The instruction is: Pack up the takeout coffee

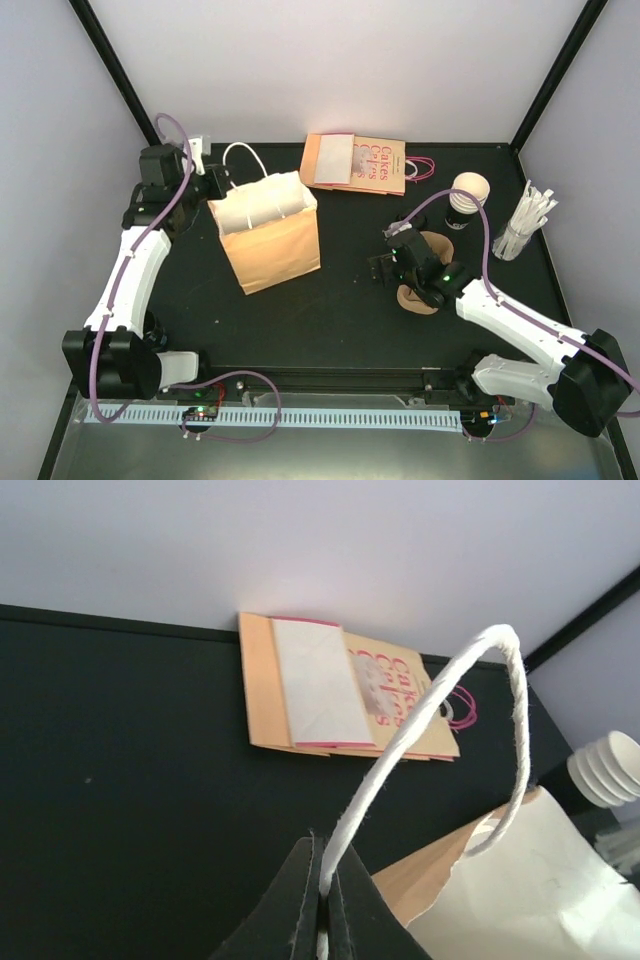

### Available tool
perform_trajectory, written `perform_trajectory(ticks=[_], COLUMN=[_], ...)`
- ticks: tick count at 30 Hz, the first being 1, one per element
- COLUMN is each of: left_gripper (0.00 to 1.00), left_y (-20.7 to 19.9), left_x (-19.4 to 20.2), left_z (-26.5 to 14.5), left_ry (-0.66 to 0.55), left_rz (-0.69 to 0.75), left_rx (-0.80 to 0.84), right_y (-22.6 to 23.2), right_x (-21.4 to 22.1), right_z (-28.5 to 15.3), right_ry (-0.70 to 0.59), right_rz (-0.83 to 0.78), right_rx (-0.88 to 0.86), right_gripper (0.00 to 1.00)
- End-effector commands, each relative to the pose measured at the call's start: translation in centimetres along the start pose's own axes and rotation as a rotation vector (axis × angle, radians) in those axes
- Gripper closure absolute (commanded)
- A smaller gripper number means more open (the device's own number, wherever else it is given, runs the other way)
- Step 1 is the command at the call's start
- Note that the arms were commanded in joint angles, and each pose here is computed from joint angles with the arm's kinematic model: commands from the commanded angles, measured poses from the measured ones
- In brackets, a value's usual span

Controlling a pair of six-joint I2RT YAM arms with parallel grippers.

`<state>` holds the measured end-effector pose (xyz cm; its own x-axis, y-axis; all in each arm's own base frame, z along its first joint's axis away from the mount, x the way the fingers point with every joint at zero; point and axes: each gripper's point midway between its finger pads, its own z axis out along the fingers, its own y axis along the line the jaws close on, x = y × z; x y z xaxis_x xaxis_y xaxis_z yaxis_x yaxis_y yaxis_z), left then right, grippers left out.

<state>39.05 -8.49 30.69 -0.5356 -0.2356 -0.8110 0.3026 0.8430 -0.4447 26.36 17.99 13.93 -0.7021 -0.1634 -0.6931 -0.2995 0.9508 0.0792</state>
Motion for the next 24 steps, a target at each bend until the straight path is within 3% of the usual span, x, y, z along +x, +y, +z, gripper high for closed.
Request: perform_trajectory(ticks=[1,8,13,15,24], left_gripper=[0.98,0.97,0.86,0.78,0.20], left_y=[1.4,3.4,3.1,2.8,0.4], left_x=[-3.1,-3.5,-3.2,-3.2,-2.7], left_z=[-1.4,-2.3,-2.3,-2.6,-5.4], left_ry=[-0.086,-0.103,-0.101,-0.105,-0.146], left_rz=[0.028,0.000,0.005,-0.001,-0.050], left_rx=[-0.047,-0.086,-0.068,-0.062,-0.022], right_y=[-0.1,-0.2,-0.3,-0.3,-0.7], right_x=[-1.8,-2.2,-2.4,-2.4,-2.7], right_z=[-0.9,-1.1,-1.4,-1.6,-2.2], right_ry=[-0.041,-0.046,-0.052,-0.056,-0.070], right_rz=[-0.005,-0.005,-0.002,-0.002,0.000], right_rx=[0.001,0.003,0.006,0.009,0.019], right_gripper=[0.01,0.01,0.01,0.01,0.00])
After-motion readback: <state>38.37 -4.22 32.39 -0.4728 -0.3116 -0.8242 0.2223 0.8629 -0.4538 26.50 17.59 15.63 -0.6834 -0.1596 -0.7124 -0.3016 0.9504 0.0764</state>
